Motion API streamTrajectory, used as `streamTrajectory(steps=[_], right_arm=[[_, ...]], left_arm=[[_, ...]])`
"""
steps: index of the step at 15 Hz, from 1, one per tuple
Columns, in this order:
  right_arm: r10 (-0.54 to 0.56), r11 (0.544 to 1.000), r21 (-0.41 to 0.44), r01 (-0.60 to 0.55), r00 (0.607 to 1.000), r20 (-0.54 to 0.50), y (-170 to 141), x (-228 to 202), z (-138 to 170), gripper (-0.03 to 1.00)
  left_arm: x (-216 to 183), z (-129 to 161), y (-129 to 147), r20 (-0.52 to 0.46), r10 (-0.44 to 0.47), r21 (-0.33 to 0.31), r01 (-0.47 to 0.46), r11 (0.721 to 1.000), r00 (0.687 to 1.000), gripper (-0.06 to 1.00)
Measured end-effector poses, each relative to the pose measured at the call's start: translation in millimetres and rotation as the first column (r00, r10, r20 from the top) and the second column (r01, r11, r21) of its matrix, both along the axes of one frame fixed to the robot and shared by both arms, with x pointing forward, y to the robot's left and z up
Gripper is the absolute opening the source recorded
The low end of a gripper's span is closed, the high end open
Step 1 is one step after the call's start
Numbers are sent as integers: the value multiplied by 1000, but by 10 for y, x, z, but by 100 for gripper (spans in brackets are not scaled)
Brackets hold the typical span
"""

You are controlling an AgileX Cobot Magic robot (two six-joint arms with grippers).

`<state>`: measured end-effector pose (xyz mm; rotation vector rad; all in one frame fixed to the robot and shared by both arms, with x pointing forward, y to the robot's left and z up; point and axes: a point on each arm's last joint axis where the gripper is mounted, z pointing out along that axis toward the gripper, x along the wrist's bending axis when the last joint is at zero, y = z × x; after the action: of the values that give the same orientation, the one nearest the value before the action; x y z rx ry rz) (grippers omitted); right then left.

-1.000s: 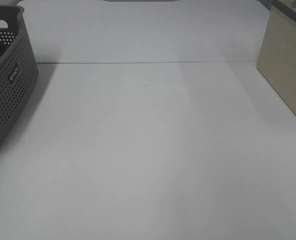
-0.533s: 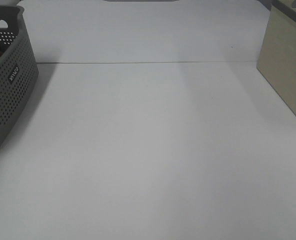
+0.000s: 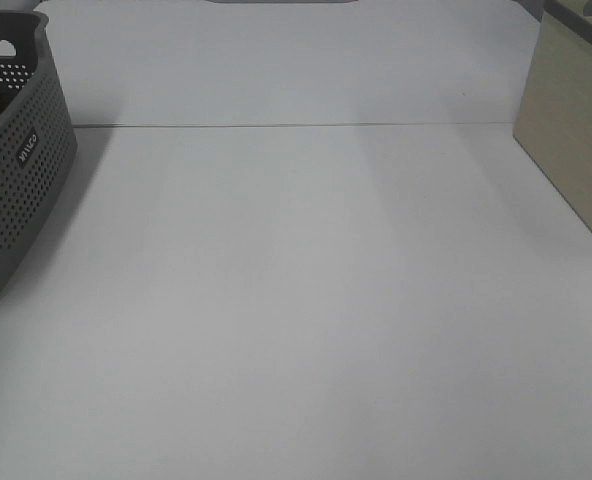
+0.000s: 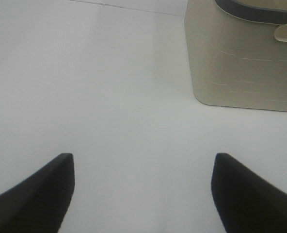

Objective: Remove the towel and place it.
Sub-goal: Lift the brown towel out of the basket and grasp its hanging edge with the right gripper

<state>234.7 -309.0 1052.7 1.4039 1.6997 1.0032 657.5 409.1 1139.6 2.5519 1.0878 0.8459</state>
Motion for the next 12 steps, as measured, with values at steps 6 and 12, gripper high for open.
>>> streamTrajectory(steps=[6,12], right_arm=[[-1,1000,-1,1,1000,0,-1,0,0,75],[25,999,27,-25,1000,-5,44,44,58,75]], left_arm=[[-263,532,-415,123,-46,-3,47,999,991,0],[-764,1267,-1220,370,-105,-46,132,990,923,0]])
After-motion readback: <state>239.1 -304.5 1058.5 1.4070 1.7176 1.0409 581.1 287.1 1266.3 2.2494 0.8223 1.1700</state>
